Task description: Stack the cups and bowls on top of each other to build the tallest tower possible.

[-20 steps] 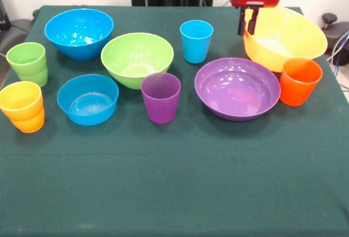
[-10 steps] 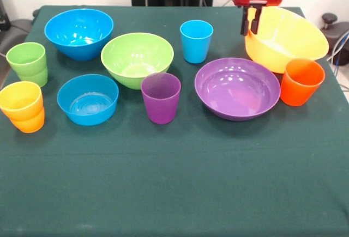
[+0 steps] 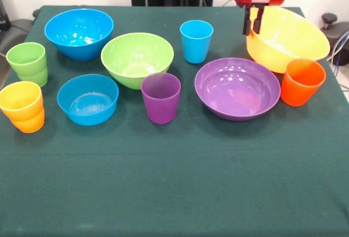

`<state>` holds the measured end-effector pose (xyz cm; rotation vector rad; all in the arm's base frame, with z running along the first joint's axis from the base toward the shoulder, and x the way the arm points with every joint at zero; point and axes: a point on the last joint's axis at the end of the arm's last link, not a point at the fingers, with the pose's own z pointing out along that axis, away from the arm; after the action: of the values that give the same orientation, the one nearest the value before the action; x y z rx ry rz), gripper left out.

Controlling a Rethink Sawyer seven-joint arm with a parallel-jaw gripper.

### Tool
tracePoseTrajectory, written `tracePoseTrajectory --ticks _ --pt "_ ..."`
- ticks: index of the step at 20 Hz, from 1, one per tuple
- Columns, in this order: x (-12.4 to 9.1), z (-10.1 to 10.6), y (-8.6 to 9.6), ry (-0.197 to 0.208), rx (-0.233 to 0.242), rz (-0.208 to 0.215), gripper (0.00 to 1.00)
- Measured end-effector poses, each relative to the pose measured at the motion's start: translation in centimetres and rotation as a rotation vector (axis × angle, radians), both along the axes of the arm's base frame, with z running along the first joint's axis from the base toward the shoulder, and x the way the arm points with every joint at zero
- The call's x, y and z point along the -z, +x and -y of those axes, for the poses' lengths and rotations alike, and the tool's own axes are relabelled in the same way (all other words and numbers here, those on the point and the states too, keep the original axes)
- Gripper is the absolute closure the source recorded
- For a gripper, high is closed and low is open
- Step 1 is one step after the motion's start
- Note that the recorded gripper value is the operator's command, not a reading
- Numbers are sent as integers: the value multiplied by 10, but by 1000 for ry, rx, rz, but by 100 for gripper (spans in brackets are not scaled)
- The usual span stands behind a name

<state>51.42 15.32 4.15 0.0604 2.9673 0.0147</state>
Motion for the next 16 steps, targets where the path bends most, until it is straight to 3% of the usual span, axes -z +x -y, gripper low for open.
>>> tracePoseTrajectory --ticks 16 --pt "-33 -10 -6 17 -17 34 100"
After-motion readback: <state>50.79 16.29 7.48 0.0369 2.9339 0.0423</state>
